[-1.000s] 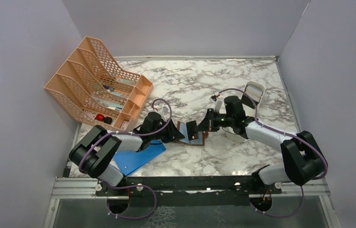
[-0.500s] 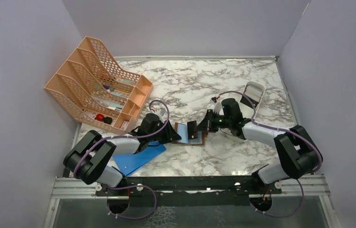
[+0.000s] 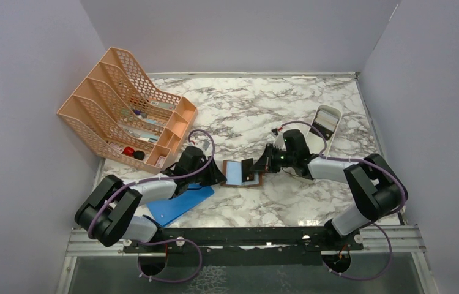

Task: Put the credit cards into the card holder
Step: Insert the credit card into the card holder.

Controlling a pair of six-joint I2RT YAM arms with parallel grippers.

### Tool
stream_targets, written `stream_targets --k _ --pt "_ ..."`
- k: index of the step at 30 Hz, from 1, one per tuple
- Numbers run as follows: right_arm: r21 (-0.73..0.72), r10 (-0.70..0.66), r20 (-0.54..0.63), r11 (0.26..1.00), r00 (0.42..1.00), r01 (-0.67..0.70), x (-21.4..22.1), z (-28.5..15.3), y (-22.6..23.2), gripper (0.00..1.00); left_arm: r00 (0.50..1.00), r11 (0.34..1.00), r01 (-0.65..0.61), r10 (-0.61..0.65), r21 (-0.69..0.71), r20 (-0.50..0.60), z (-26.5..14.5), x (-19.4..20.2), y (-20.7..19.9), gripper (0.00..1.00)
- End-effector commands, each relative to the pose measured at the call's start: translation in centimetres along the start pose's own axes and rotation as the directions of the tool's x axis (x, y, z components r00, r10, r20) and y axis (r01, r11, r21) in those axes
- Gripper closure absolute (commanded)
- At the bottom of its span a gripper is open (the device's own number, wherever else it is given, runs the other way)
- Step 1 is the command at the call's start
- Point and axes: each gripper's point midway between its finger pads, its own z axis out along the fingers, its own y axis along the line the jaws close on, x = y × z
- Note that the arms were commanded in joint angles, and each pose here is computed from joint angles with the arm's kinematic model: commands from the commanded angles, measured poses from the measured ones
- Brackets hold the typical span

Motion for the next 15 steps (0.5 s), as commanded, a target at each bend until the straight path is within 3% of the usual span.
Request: stream_targets --k 1,7,15 --pt "-0.011 0.015 0.017 1.000 1.000 -0.014 0.01 0.55 -0.16 0.99 1.000 1.000 -0.024 0.025 -0.017 0.013 0.02 -0.44 0.32 0.73" --pt "0.020 0.027 0.037 0.999 0.999 -0.028 -0.01 0.26 -0.62 0.99 1.000 1.000 -0.024 0.024 -0.002 0.010 0.08 -0.37 0.13 0.79" --pt "0.032 0.045 0.047 0.998 0.998 -0.046 0.12 0.26 -0.99 0.99 1.000 0.999 -0.020 0.020 0.040 -0.003 0.15 -0.07 -0.51 0.79"
